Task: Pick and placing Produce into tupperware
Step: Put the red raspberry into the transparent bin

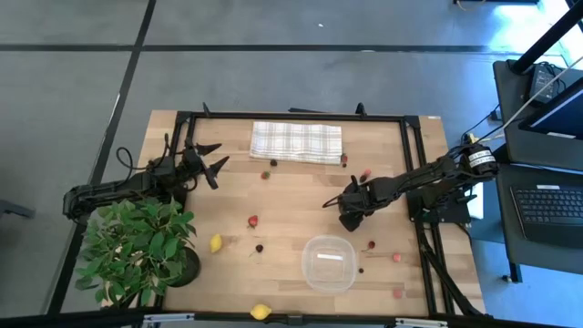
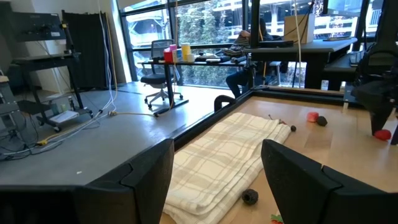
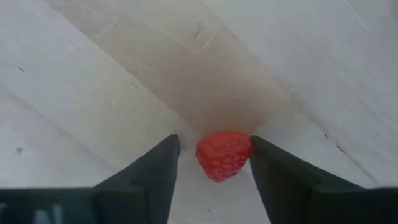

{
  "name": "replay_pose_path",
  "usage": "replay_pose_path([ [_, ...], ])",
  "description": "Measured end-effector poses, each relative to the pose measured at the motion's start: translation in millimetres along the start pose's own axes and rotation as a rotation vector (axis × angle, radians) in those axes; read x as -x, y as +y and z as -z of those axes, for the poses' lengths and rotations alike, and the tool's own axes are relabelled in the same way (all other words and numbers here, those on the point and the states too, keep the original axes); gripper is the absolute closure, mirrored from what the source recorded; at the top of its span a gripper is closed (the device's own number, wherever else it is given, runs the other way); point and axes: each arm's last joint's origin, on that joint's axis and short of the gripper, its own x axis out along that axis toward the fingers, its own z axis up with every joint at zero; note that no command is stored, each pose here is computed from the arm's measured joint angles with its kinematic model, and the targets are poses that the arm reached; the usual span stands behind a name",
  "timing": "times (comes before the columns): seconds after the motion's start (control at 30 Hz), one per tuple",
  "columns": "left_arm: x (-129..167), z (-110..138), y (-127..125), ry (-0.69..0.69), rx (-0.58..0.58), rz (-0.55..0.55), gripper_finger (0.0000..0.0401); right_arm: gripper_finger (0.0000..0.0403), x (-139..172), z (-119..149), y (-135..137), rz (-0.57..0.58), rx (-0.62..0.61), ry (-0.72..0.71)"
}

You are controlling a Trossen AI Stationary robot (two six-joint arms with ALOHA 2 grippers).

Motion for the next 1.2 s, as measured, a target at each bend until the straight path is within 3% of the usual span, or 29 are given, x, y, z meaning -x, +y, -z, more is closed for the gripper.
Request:
replay_pose_path([
  [0.33, 0.0, 0.0, 0.0, 0.0, 0.0, 0.0, 0.0164, 0.0282, -0.2, 0.1, -0.1, 0.001, 0.002, 0.003],
  [0.63, 0.0, 0.0, 0.0, 0.0, 0.0, 0.0, 0.0164, 0.0278, 11.3, -6.0, 7.9, 0.002, 0.063, 0.004],
  [0.87, 0.0, 0.1, 0.0, 0.0, 0.0, 0.0, 0.0164, 0.0283, 54.9, -22.1, 29.2, -0.029, 0.14, -0.038],
  [1.07, 0.0, 0.0, 0.0, 0.0, 0.0, 0.0, 0.0164, 0.0283, 93.8, -24.1, 61.9, -0.18, 0.265, -0.155],
  [1.2, 0.0, 0.0, 0.0, 0.0, 0.0, 0.0, 0.0164, 0.0283, 111.4, -13.0, 88.3, -0.321, 0.443, -0.274],
])
